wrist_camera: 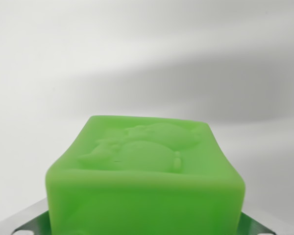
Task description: Stack cube
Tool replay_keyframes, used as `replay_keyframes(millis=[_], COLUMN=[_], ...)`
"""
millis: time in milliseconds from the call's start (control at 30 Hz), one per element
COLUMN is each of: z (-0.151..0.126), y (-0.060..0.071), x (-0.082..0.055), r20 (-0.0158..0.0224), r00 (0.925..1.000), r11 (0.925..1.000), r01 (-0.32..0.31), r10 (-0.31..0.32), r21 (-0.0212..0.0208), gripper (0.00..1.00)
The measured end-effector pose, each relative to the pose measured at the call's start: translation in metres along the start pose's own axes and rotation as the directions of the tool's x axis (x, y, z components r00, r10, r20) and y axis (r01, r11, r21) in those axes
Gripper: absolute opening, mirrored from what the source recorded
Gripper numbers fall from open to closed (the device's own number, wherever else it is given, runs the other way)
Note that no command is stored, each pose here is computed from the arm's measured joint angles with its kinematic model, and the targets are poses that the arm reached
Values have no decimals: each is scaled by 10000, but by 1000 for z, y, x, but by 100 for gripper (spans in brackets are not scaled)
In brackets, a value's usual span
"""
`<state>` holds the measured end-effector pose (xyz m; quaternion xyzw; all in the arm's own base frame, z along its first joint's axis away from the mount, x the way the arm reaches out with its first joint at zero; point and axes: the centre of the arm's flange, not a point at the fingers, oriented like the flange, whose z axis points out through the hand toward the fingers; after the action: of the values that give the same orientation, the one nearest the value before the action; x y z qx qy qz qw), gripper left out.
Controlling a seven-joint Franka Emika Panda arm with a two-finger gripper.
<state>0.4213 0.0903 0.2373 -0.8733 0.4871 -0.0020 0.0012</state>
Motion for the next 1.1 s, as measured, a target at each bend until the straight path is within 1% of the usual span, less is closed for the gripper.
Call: replay_keyframes(millis=[267,567,833,1100], z=[0,1,1,2], y=[1,3,4,5], x=[15,33,48,64], r20=[0,-1,0,-4], r00=[9988,9940,9865,9760], r11=[9988,9940,9865,9760], r01=[488,1098,1635,2178], r10=[-488,-1098,-1635,-2178], r21=[1,-2,-10,-13], gripper=[0,0,0,0])
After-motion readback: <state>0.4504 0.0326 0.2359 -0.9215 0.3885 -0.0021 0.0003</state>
